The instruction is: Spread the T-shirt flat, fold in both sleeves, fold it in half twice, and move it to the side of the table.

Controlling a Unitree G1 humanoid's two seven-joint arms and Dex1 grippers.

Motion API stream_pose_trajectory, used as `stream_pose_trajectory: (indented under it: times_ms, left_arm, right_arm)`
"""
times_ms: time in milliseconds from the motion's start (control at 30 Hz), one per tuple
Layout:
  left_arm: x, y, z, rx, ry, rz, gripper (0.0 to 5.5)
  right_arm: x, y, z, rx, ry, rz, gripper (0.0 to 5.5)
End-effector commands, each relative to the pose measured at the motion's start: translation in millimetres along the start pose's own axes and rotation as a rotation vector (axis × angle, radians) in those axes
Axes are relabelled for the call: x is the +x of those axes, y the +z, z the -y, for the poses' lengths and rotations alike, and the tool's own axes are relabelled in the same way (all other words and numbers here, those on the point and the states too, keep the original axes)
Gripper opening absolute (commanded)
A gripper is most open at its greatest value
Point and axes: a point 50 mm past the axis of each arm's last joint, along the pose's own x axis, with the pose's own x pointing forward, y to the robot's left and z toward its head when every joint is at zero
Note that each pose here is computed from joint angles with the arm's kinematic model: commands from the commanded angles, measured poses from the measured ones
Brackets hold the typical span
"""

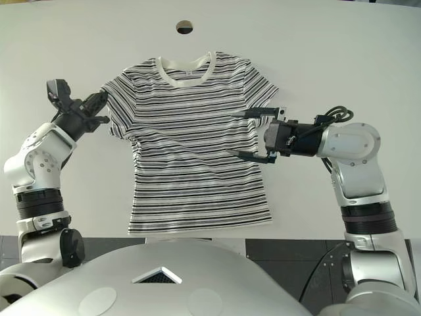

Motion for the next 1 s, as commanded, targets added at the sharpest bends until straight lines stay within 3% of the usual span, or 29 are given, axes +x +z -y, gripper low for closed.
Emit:
stream_pose_trajectory:
  times_ms: [33, 600, 800, 1000]
  left_arm:
    - [-0.4, 4.7, 19.0, 0.01, -0.05, 0.005, 0.12]
    - [24.2, -10.0, 69.8, -0.089, -0.169, -0.046, 0.12]
    - [33.3, -10.0, 80.5, -0.196, -0.201, -0.031, 0.12]
    - [40.6, -7.6, 91.9, -0.287, -0.237, -0.015, 1.15]
  right_arm:
    - [1.6, 0.4, 0.4, -0.016, 0.011, -0.001, 3.6]
    - [2.4, -2.1, 1.8, 0.013, -0.016, 0.015, 3.6]
    - [-0.7, -13.7, 11.0, 0.059, -0.119, 0.005, 3.6]
    - [-5.8, -26.3, 30.4, 0.148, -0.291, 0.02, 3.6]
